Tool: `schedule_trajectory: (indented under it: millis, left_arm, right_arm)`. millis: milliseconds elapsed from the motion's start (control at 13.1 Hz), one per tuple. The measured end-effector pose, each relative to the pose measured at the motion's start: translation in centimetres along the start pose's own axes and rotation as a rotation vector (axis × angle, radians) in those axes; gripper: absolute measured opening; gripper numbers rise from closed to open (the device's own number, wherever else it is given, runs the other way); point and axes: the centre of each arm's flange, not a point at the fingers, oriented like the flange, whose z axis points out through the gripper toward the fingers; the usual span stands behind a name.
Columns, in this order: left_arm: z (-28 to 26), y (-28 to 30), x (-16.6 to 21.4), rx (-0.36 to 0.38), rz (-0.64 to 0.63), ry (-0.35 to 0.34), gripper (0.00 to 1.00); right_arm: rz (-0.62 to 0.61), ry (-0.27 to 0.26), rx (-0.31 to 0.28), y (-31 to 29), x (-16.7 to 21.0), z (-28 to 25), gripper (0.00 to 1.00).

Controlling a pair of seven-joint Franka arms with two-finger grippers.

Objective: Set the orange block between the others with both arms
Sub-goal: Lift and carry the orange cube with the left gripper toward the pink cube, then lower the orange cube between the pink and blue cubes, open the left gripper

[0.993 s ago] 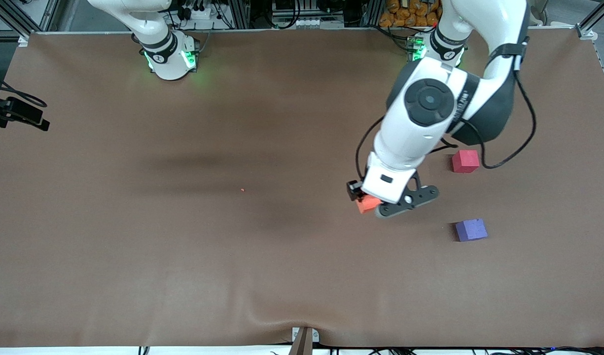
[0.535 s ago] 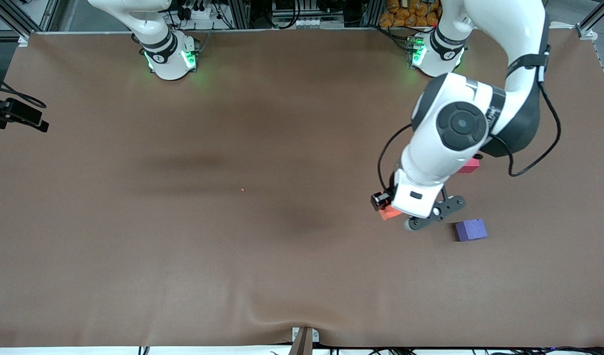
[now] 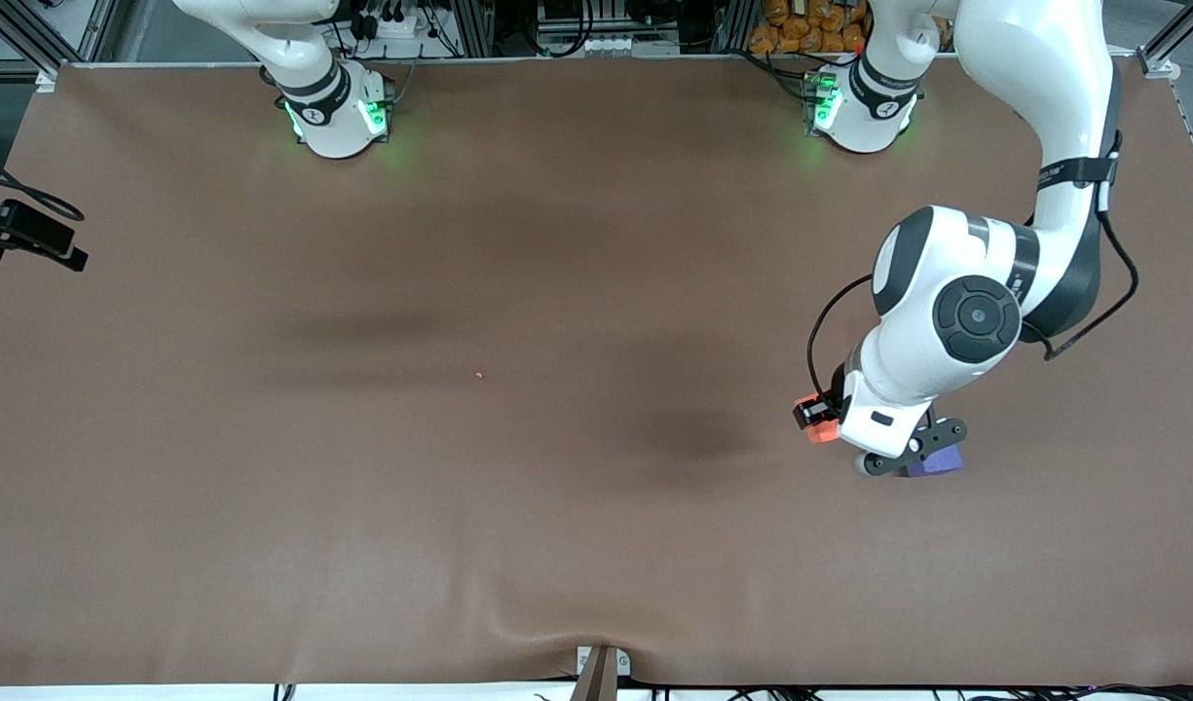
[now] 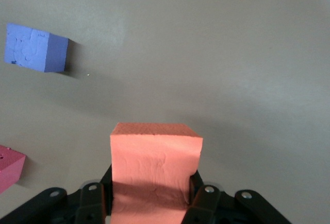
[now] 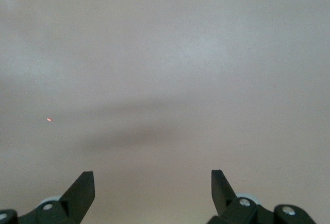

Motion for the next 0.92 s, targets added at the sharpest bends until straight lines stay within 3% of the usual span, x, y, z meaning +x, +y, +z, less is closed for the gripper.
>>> schedule_trajectory:
  millis: [306, 917]
  left_arm:
    - [4.2, -7.5, 0.3, -0.019, -0.007, 0.028, 0.54]
    - [10.6, -17.9, -1.0, -0.01, 0.163, 0.035, 0.54]
  right_arm:
    - [-0.001, 0.01, 0.0, 0.0, 0.1, -0.1, 1.0]
    - [-0.009, -0.011, -0.001, -0.5, 0.5, 1.0, 1.0]
